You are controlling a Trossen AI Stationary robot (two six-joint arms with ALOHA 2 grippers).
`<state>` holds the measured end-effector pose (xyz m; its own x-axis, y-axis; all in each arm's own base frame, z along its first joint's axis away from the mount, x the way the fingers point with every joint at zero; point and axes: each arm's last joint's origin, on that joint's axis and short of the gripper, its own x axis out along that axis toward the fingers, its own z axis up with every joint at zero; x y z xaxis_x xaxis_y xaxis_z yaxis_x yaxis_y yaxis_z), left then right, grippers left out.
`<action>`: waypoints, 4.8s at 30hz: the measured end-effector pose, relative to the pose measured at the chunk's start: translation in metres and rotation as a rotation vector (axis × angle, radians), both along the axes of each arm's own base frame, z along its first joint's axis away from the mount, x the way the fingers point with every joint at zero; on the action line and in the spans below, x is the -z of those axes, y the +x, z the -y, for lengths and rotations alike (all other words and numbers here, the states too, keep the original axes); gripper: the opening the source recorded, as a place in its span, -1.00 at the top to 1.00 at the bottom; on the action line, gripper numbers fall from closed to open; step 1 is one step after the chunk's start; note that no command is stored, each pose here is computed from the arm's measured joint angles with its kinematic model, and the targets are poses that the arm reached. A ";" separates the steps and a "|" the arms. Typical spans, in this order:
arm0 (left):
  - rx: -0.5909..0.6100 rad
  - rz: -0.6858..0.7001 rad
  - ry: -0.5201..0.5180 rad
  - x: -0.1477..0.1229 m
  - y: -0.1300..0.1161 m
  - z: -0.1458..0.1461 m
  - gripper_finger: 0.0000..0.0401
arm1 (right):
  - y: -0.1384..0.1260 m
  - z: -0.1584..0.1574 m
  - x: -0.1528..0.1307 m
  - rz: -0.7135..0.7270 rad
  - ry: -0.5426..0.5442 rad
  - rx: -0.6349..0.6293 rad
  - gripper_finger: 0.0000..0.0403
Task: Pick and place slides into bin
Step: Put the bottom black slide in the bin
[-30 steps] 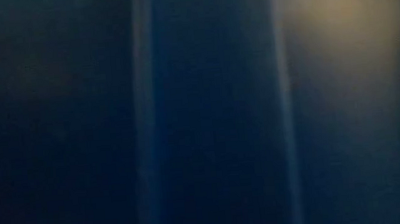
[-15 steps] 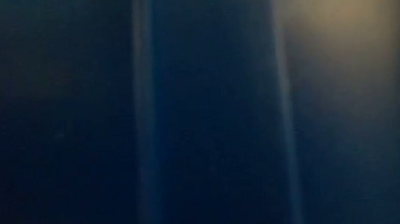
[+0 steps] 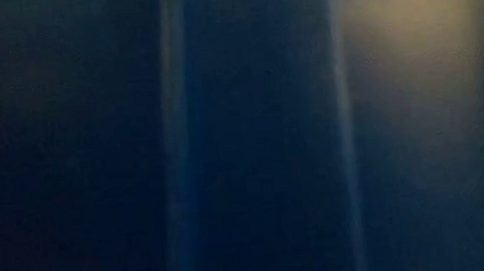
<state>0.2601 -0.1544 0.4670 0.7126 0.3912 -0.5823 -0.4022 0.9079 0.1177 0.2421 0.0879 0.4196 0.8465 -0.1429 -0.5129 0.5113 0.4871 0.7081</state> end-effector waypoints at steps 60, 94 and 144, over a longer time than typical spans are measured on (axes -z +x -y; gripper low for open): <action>-0.055 -0.108 0.350 -0.025 0.039 -0.126 0.05 | 0.106 0.103 0.097 -0.348 0.288 0.264 0.97; 0.028 -0.136 0.320 -0.023 0.039 -0.124 0.05 | 0.128 0.118 0.146 -0.544 0.350 0.265 0.95; 0.099 -0.199 0.362 -0.021 0.038 -0.124 0.05 | 0.120 0.102 0.014 -0.450 0.279 0.271 0.98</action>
